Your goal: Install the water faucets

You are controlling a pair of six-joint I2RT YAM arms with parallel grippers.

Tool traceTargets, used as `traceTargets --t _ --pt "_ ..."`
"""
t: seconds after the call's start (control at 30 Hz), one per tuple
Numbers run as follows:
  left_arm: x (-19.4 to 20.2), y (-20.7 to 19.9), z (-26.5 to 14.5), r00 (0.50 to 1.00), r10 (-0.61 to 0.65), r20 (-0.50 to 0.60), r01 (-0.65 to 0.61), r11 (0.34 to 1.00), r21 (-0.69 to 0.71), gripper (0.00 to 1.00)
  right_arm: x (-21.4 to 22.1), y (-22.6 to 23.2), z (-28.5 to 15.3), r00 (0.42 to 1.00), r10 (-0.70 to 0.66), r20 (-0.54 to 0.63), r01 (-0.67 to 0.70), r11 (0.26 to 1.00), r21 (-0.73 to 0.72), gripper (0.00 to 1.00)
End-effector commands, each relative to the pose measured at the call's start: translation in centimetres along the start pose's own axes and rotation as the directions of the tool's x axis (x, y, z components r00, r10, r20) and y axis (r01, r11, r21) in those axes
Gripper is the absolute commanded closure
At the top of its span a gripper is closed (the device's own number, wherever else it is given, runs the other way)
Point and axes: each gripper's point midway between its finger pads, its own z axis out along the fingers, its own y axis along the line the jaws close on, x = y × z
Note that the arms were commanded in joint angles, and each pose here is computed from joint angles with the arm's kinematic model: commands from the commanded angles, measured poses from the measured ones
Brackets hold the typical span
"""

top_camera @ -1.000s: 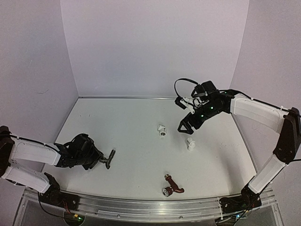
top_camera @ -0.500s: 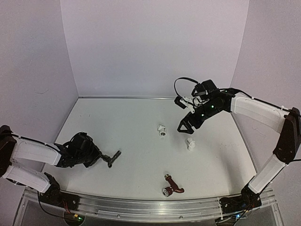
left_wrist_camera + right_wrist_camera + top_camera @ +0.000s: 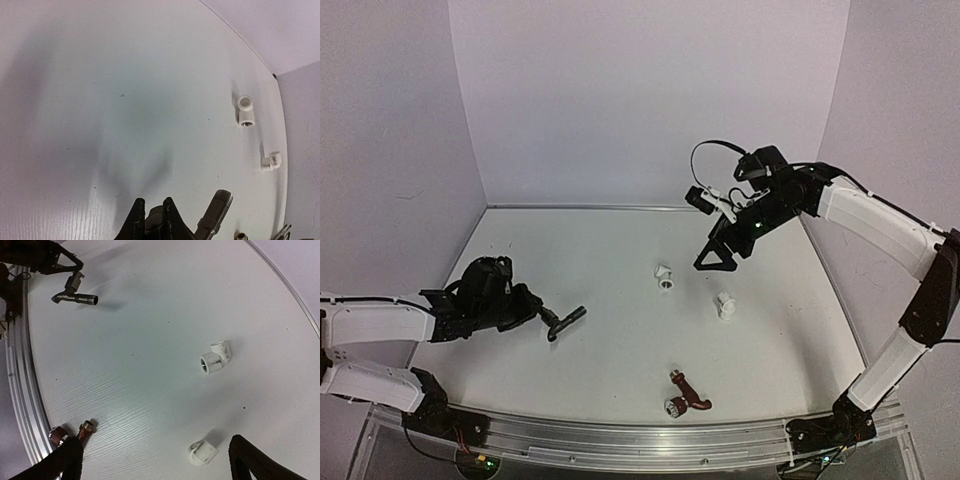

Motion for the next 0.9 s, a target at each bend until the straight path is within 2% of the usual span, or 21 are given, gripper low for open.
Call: traceTargets --t 0.0,0.13,0.37,0.6,0.87 --pt "-1.7 -8.4 -2.5 0.964 0.264 0.028 -0.261 0.925 0.277 1.00 -1.4 3.7 -0.9 0.998 -0.043 0.037 0.050 0.973 -0.225 0.02" --pt "-1.4 -12.3 -3.8 0.919 0.392 0.046 -0.379 0.846 0.375 1.00 -2.3 5.6 -0.9 0.998 -0.023 0.058 0.042 0.938 -0.345 0.02" --pt "0.4 -19.1 -5.8 0.864 0.495 0.092 -0.468 0.723 0.508 1.00 -2.6 9.7 0.2 0.998 0.004 0.069 0.033 0.852 -0.523 0.04" --pt "0.3 -23.1 -7.2 0.854 0.497 0.153 -0.487 0.661 0.570 1.00 -3.1 13.4 0.4 0.997 0.028 0.074 0.027 0.763 -0.646 0.11" --pt "-0.2 -25.2 -8.0 0.847 0.493 0.197 -0.505 0.634 0.586 1.00 -2.1 15.7 3.0 0.999 0.038 0.011 -0.020 0.735 -0.678 0.14"
